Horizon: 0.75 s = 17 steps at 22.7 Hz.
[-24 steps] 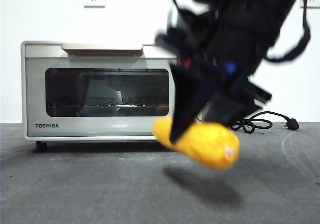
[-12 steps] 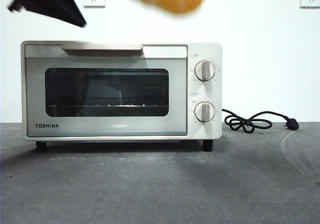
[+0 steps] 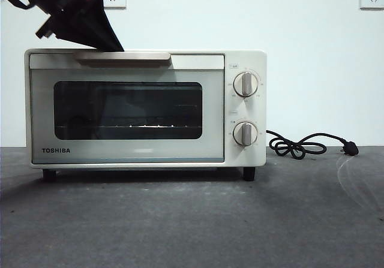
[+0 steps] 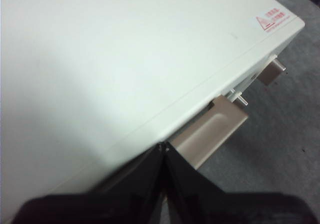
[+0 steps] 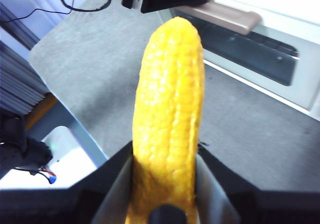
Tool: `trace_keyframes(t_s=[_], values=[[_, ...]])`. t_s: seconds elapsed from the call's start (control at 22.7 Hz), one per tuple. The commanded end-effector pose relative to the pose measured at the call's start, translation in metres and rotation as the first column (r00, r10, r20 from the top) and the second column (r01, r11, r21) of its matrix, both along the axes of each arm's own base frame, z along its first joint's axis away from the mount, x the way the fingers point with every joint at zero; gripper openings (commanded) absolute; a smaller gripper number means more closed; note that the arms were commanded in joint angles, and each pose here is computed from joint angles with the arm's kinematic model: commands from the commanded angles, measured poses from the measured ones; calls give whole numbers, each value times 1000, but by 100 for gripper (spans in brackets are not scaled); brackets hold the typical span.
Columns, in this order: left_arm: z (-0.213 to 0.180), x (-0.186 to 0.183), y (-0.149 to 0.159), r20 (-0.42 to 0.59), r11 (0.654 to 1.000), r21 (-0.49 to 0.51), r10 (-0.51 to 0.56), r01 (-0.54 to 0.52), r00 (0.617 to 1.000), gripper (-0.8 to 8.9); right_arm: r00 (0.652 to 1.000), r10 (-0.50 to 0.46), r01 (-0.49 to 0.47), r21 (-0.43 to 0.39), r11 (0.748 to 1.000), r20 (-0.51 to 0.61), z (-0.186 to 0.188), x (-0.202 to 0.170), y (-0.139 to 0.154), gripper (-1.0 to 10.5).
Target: Take the corn from the table,put the corn in the oven
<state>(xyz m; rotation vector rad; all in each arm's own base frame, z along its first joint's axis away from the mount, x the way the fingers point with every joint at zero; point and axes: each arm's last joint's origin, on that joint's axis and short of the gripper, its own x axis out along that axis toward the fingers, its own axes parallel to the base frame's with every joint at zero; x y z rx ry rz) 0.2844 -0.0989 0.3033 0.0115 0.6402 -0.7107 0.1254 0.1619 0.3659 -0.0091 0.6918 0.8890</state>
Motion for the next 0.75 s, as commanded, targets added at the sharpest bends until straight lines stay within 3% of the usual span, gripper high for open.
trace_keyframes(t_s=[0.04,0.4,0.75], values=[[-6,0,-2,-42,1000,11,1,0,999,-5,1000,-21,21,4,1000,21,5,-1,-3,-12],[-18,-13,-4,-206,997,66,-15,29,979,-5,997,-53,53,-7,999,53,7,-1,-5,-12],[-28,-32,-10,-365,983,136,-68,125,929,-5,996,-55,56,-14,998,74,8,-1,-5,-12]])
